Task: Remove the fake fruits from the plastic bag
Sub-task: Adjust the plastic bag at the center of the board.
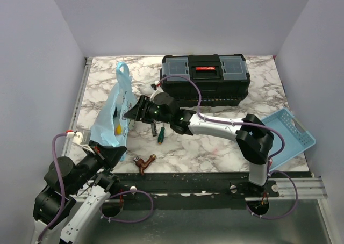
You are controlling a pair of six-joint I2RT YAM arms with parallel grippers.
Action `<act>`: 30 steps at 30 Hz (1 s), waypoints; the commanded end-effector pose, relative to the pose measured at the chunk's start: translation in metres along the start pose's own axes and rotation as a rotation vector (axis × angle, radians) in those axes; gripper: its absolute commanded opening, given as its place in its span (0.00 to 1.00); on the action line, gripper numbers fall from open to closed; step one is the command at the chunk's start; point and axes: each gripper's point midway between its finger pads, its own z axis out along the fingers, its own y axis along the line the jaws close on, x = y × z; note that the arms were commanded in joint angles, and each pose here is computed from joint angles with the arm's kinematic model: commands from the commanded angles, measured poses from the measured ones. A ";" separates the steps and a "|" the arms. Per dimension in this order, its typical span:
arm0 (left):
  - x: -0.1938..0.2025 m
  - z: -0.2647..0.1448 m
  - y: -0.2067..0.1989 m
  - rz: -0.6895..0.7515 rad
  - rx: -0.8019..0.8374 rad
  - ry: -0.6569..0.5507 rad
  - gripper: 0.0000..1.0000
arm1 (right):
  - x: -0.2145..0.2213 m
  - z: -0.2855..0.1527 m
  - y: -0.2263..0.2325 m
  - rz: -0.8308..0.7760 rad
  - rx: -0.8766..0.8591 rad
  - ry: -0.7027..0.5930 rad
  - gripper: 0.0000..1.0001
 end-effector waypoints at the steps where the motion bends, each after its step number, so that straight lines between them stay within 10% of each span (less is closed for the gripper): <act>1: 0.014 0.004 0.000 -0.020 0.010 0.072 0.00 | -0.001 0.002 0.024 -0.033 -0.049 -0.009 0.58; 8: 0.015 0.006 0.004 -0.027 -0.006 0.078 0.00 | 0.010 0.006 0.033 -0.045 -0.074 -0.007 0.63; 13: 0.011 0.002 0.011 -0.021 -0.053 0.049 0.01 | 0.016 0.010 0.015 -0.051 -0.016 -0.012 0.32; 17: -0.002 -0.005 0.012 0.029 -0.085 0.025 0.37 | 0.001 -0.006 0.003 -0.101 0.040 -0.093 0.04; 21: -0.026 -0.012 0.010 0.120 -0.123 -0.021 0.74 | -0.007 -0.024 0.006 -0.195 0.040 -0.120 0.01; 30: -0.088 0.020 0.059 0.312 -0.537 -0.004 0.87 | 0.001 -0.040 0.007 -0.194 -0.004 -0.100 0.01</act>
